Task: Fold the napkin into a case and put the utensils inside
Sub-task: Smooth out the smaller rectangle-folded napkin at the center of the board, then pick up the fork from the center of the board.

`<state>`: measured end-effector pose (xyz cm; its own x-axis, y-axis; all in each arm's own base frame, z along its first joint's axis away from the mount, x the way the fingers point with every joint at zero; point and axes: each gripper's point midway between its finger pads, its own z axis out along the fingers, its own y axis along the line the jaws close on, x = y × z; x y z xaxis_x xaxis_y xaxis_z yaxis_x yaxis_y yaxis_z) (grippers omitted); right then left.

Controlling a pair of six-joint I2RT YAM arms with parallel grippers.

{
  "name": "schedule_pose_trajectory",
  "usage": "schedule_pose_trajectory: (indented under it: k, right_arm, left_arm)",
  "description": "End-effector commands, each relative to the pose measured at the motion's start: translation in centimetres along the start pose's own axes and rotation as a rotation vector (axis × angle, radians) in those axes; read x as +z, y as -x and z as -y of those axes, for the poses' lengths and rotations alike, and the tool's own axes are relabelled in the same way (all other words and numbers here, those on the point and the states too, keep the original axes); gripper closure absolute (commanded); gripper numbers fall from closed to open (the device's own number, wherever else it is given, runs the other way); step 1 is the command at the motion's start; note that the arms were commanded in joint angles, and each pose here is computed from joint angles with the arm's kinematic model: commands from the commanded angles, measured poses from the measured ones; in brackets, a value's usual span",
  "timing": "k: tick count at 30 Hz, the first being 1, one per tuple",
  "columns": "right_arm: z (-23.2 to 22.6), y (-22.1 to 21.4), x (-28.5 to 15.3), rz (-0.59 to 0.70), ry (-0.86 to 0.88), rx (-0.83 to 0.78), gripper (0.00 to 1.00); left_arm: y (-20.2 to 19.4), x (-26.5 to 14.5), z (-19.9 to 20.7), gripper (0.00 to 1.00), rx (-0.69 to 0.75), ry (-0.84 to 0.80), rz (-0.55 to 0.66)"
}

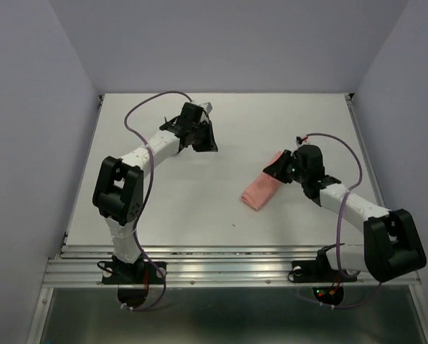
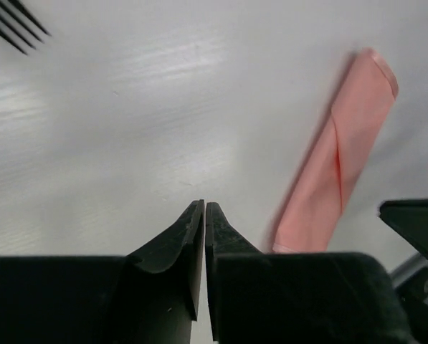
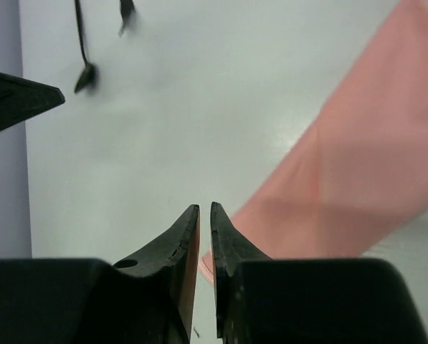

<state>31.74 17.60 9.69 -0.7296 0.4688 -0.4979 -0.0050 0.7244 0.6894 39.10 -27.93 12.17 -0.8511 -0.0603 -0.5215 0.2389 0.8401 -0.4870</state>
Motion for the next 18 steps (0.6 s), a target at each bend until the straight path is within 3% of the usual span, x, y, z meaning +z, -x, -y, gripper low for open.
schedule_pose_trajectory:
  k: [1, 6, 7, 10, 13, 18]
  right_arm:
    - [-0.5, 4.9, -2.0, 0.150, -0.121, -0.116, 0.82]
    - [-0.8, 6.0, -2.6, 0.166, -0.150, -0.150, 0.74]
    - [-0.9, 6.1, -2.6, 0.166, -0.152, -0.153, 0.72]
    - [-0.7, 6.1, -2.7, 0.160, -0.165, -0.164, 0.66]
    - [-0.5, 6.0, -3.0, 0.160, -0.174, -0.174, 0.65]
    - [-0.2, 5.7, -3.3, 0.157, -0.182, -0.182, 0.64]
  left_arm:
    - [6.7, -3.8, -3.5, 0.79, -0.035, 0.202, 0.160]
    - [9.8, -2.9, -7.9, 0.60, -0.101, 0.342, 0.184]
    - [9.4, -1.7, -9.5, 0.48, -0.113, 0.403, 0.159]
    - [12.8, -0.4, -9.9, 0.29, -0.123, 0.441, 0.198]
    - [13.6, 0.9, -11.1, 0.19, -0.145, 0.502, 0.184]
    - [15.2, 3.8, -13.0, 0.17, -0.160, 0.560, 0.224]
